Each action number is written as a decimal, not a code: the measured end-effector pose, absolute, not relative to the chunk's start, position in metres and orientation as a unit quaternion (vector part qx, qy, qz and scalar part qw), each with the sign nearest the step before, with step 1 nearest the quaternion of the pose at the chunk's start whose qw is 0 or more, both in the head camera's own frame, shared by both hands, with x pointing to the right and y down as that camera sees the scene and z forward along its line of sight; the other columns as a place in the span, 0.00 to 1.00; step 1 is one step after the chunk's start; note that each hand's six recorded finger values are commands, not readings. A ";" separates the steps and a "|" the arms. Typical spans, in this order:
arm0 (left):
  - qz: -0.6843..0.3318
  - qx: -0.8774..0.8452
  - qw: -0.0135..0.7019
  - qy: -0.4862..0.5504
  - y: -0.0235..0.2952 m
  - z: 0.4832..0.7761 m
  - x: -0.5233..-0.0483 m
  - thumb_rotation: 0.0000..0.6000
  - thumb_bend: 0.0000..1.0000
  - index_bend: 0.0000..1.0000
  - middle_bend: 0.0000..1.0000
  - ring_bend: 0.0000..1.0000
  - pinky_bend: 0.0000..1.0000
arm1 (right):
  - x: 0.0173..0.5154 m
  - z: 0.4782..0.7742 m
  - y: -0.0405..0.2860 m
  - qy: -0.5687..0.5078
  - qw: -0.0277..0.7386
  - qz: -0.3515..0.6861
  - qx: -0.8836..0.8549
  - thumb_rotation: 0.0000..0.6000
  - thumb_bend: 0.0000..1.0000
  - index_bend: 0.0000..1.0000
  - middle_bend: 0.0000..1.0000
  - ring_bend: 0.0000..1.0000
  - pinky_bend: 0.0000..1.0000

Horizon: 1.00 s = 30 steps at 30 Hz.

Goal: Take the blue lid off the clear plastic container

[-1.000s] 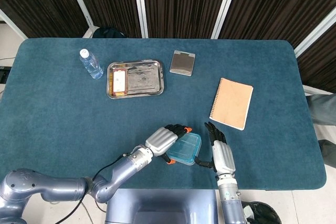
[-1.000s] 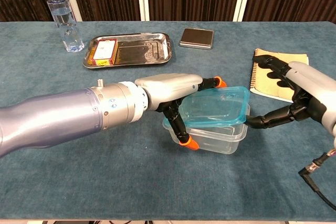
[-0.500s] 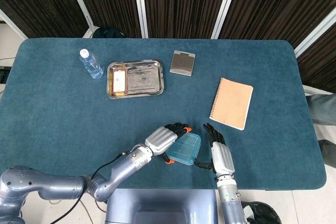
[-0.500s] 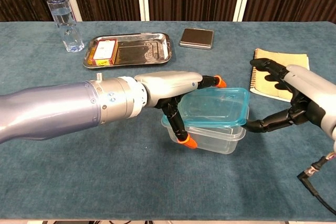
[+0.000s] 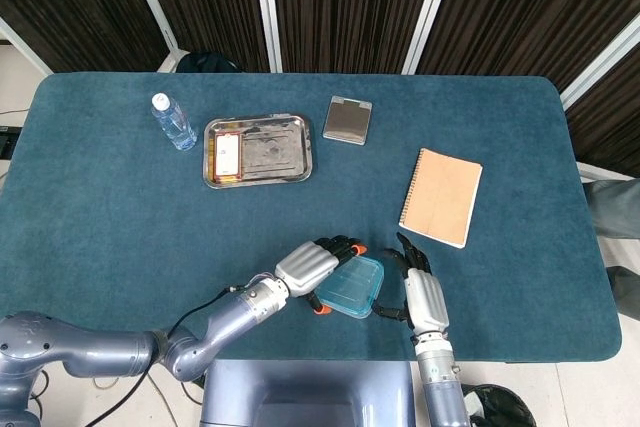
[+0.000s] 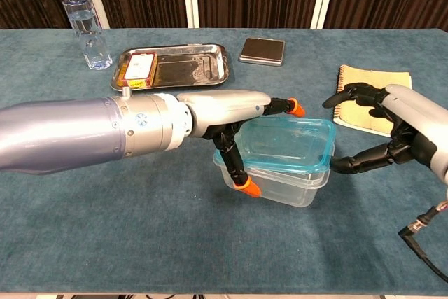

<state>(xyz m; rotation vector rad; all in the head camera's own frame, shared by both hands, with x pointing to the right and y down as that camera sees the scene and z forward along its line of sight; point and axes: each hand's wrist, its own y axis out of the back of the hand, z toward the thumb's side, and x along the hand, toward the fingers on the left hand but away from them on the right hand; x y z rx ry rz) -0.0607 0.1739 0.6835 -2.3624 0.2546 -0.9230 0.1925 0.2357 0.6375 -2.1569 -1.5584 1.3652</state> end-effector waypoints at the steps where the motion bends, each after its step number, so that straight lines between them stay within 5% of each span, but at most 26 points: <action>1: -0.347 -0.885 0.295 0.095 0.173 0.683 -0.062 1.00 0.00 0.00 0.00 0.00 0.20 | 0.192 0.638 0.236 -0.520 0.075 0.455 -0.719 1.00 0.31 0.29 0.01 0.00 0.00; 30: -0.349 -0.863 0.361 0.051 0.157 0.675 -0.052 1.00 0.00 0.00 0.00 0.00 0.20 | 0.164 0.638 0.237 -0.521 0.052 0.432 -0.734 1.00 0.31 0.29 0.01 0.00 0.00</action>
